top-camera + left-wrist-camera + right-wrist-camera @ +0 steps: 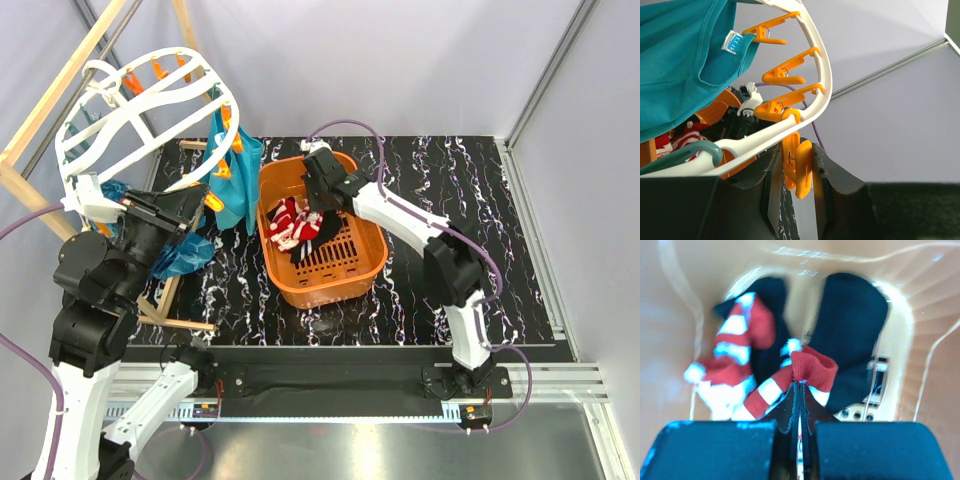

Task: Clip the socks to the hanger
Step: Pick up the sock from the bin.

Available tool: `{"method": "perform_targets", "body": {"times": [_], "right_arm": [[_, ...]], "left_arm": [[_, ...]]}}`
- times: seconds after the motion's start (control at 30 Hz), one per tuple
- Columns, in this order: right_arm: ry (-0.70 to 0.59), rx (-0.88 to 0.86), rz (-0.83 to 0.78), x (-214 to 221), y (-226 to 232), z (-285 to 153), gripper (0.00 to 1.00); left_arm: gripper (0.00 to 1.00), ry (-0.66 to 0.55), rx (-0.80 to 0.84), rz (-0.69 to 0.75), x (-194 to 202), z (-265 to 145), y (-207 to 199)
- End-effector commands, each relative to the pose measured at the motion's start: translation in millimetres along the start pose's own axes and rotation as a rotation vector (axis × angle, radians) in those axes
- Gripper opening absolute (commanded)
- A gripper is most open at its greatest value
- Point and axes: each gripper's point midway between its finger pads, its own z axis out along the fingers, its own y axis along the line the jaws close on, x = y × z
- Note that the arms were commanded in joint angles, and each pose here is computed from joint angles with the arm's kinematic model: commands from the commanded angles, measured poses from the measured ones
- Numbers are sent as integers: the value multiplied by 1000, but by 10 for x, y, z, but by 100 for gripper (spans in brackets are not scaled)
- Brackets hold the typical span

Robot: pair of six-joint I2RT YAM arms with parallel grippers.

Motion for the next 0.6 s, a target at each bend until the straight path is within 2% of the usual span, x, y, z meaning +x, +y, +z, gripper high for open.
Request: {"method": "perform_targets", "body": {"times": [0.0, 0.03, 0.1, 0.13, 0.2, 0.23, 0.4, 0.53, 0.57], "right_arm": [[-43, -139, -178, -34, 270, -358, 0], [-31, -232, -209, 76, 475, -450, 0], [-22, -305, -251, 179, 602, -516, 0], [2, -359, -257, 286, 678, -543, 7], [-8, -344, -217, 264, 663, -537, 31], [-19, -305, -202, 210, 609, -520, 37], [-16, -175, -66, 129, 457, -499, 40], [-21, -52, -22, 99, 228, -535, 41], [-11, -29, -13, 121, 178, -527, 47]], "left_arm": [[0, 44, 66, 5, 59, -81, -144], [0, 44, 62, 5, 64, -70, -132], [0, 43, 61, 5, 61, -63, -131], [0, 45, 61, 7, 65, -59, -129], [0, 43, 61, 7, 62, -50, -129], [0, 46, 63, 7, 67, -51, -132], [0, 44, 59, 13, 68, -47, -118], [0, 41, 62, 20, 51, -62, -136], [0, 40, 60, 21, 50, -67, -131]]}}
